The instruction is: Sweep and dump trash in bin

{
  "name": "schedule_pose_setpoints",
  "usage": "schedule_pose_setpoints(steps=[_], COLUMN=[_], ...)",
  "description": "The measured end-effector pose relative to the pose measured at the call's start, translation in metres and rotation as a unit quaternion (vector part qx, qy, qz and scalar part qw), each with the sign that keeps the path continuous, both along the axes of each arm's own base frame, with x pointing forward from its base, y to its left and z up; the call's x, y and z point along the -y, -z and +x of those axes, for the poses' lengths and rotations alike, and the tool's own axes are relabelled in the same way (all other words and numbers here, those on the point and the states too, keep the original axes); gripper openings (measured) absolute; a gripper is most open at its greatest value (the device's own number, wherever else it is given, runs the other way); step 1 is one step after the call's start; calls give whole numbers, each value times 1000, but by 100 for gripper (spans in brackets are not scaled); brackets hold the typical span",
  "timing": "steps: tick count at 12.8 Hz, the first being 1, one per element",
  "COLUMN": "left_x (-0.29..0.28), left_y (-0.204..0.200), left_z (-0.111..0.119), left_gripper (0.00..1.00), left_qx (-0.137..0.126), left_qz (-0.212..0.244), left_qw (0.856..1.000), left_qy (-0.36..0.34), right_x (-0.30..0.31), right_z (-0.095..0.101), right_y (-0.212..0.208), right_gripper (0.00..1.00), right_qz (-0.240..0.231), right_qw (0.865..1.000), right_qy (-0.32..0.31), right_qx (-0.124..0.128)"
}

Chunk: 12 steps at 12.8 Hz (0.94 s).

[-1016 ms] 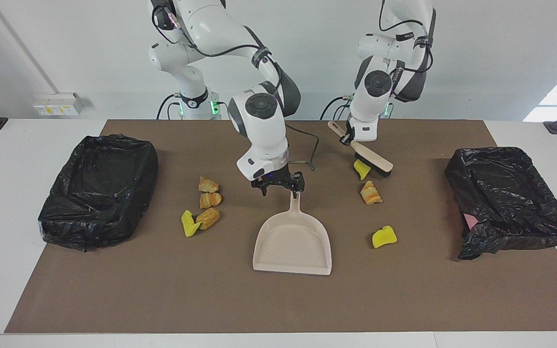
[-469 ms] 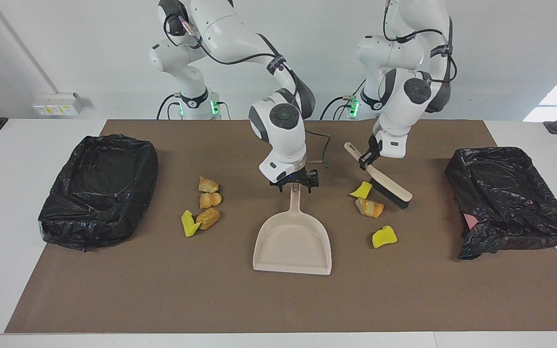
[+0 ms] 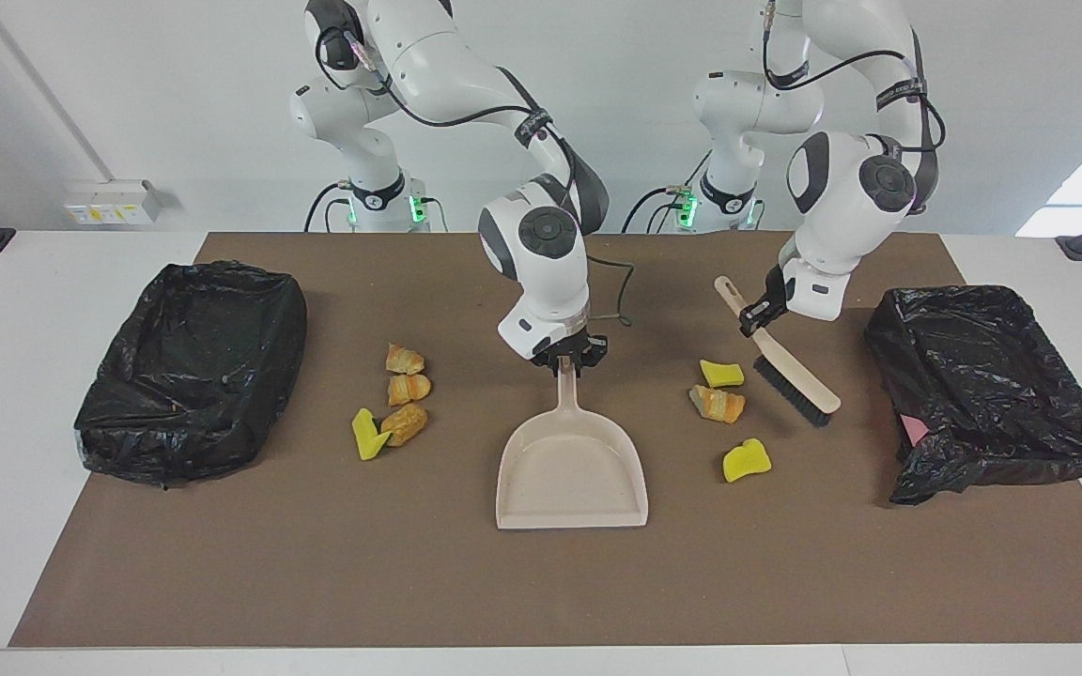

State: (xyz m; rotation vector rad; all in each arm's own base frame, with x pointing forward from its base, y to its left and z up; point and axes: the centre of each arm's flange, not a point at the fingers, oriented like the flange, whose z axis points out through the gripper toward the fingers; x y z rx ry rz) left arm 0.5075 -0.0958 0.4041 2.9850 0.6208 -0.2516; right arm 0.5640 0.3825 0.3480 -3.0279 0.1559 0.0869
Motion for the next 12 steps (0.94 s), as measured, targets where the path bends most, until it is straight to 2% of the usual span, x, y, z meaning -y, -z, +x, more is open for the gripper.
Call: schedule_pose_setpoints(steps=[1, 3, 5, 7, 9, 12], left_x=[-7, -15, -17, -17, -19, -30], left_y=[3, 15, 27, 31, 38, 43], left_z=[-2, -8, -14, -12, -8, 3], left_gripper=[26, 26, 26, 26, 26, 26], left_qx=[-7, -19, -25, -19, -10, 15], left_qz=[-3, -4, -6, -9, 2, 21], left_qw=[1000, 997, 991, 986, 982, 977], left_qy=[25, 79, 129, 163, 190, 210], right_x=[8, 43, 95, 143, 165, 171], right_z=[4, 19, 27, 18, 6, -4], right_y=[-4, -30, -83, -134, -149, -115], right_gripper=[32, 32, 32, 32, 32, 32], right_qz=[0, 7, 22, 33, 43, 39], right_qw=[1000, 995, 983, 965, 929, 855], right_qy=[-13, -99, -184, -261, -367, -517], right_qx=[0, 1, 7, -2, 0, -1])
